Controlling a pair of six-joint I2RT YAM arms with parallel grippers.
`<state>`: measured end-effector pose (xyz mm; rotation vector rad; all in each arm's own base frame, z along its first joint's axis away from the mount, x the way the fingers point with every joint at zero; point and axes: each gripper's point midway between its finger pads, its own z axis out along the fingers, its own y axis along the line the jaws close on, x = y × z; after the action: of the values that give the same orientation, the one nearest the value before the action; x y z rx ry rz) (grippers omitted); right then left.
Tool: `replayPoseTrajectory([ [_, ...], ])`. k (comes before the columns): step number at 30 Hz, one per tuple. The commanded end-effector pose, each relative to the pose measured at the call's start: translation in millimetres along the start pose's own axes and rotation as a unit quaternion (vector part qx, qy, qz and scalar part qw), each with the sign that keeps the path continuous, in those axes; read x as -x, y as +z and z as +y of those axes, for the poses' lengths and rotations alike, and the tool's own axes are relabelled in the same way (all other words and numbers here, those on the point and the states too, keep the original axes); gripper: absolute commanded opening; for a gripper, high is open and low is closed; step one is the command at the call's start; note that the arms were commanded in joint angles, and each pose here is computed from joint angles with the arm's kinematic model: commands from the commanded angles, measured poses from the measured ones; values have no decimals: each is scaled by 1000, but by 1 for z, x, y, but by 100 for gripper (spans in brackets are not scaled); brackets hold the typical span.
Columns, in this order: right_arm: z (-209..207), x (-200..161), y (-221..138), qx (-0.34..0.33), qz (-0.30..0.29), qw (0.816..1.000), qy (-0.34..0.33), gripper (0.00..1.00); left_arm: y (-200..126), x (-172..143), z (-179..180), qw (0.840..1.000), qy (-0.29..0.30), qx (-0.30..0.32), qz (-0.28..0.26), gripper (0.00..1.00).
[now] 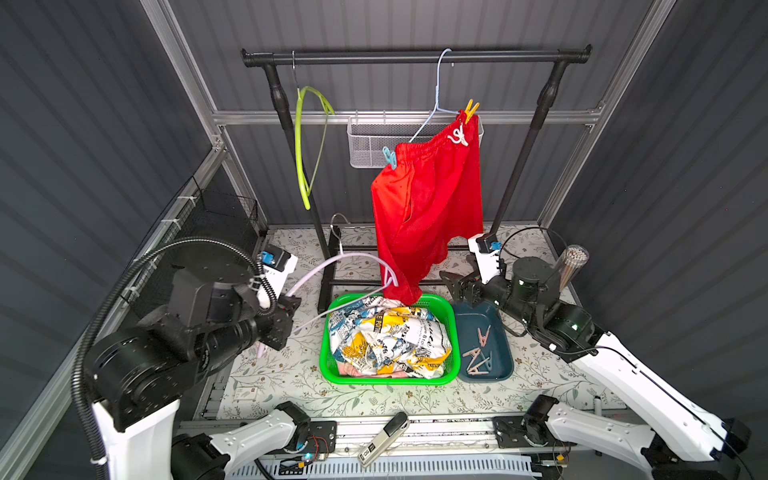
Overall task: Remove the clothespins securing shorts to the hanger
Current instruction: Place the hanger on the clothesline.
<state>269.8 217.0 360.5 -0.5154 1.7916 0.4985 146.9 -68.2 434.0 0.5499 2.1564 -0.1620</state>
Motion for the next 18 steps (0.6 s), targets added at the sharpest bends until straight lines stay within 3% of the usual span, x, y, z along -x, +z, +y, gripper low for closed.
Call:
replayPoseTrajectory([
  [1,-7,12,-6,-14,-11,1000,22,86,-11,3,31,996,4,87,-11,0],
  [4,-17,6,-2,-33,-2,999,34,87,0,13,34,994,5,104,-11,0],
  [12,-26,-13,7,-50,14,997,50,87,55,58,12,996,16,77,-33,0],
  [18,-33,-25,6,-64,27,996,49,87,37,108,21,981,-29,95,-169,0],
])
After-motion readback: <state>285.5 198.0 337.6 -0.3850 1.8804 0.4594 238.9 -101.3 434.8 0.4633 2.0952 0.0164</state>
